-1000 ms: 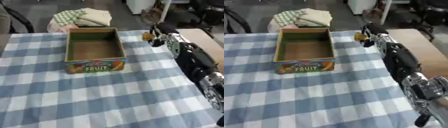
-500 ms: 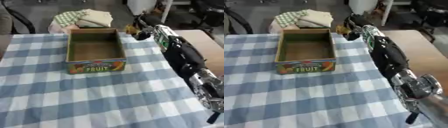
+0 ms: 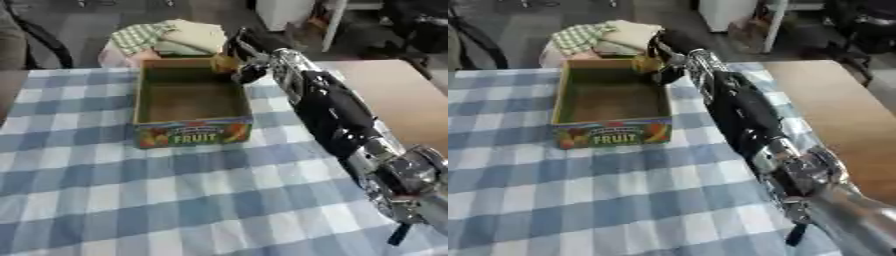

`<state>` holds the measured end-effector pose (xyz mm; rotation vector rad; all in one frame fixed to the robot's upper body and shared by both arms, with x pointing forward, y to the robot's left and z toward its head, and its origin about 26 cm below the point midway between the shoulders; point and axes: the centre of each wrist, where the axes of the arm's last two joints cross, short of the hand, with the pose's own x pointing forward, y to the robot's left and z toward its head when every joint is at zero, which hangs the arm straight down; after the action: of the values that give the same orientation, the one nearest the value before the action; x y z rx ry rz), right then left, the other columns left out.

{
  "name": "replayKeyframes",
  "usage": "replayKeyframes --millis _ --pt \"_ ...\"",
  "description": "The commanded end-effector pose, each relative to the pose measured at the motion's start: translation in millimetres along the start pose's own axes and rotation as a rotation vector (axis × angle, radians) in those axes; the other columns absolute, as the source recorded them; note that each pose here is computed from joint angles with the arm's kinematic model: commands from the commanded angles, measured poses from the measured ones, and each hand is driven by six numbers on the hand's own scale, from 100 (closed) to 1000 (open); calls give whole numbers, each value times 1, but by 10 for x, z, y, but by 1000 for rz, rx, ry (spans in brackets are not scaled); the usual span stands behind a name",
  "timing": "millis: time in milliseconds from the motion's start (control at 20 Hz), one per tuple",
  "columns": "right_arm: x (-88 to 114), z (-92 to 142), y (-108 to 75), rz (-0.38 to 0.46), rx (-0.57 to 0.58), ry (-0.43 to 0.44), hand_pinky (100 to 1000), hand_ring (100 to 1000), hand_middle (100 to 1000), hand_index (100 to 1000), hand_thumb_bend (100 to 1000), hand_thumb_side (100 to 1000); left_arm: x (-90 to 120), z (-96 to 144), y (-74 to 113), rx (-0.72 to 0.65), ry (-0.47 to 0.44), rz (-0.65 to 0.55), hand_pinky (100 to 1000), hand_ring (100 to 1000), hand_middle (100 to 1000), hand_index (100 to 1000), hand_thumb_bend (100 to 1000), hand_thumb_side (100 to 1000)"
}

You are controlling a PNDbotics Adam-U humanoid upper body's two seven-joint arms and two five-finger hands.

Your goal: Pick up objects on the table and place them in the box.

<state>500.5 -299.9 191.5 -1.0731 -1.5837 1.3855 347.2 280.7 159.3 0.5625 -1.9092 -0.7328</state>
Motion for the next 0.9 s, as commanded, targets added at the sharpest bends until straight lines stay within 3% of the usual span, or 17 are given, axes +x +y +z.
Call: replayKeyframes --millis 50,100,150,250,350,450,600,850,900 --pt "87 -76 -67 39 5 -29 675 541 272 359 210 100 45 -31 50 2 -22 -10 752 557 495 633 530 162" --pt "111 -85 -27 42 17 -34 676 544 279 367 232 100 46 -32 48 2 -23 -10 752 557 495 633 531 163" --pt "139 -93 19 48 33 -43 681 556 293 387 288 162 48 -34 47 2 -23 -9 752 556 495 633 532 163" --pt "177 -105 78 58 56 -55 698 588 398 520 409 278 49 -36 45 2 -24 -7 752 556 495 633 532 163" --pt "197 -112 102 65 67 -63 721 650 559 704 537 373 51 -37 44 2 -25 -7 752 556 494 632 533 163" --pt "196 -111 95 66 63 -68 735 683 643 784 565 418 52 -38 46 3 -25 -7 753 556 494 632 532 163" --pt "176 -103 57 61 44 -70 746 703 701 818 580 438 53 -39 51 5 -25 -7 753 555 494 632 532 163" --pt "75 -72 -121 49 -14 -55 741 688 642 810 536 383 43 -35 64 8 -21 -11 752 554 493 632 532 163" --pt "40 -58 -174 43 -31 -47 739 681 632 804 391 382 42 -34 68 9 -20 -13 752 554 493 632 532 163"
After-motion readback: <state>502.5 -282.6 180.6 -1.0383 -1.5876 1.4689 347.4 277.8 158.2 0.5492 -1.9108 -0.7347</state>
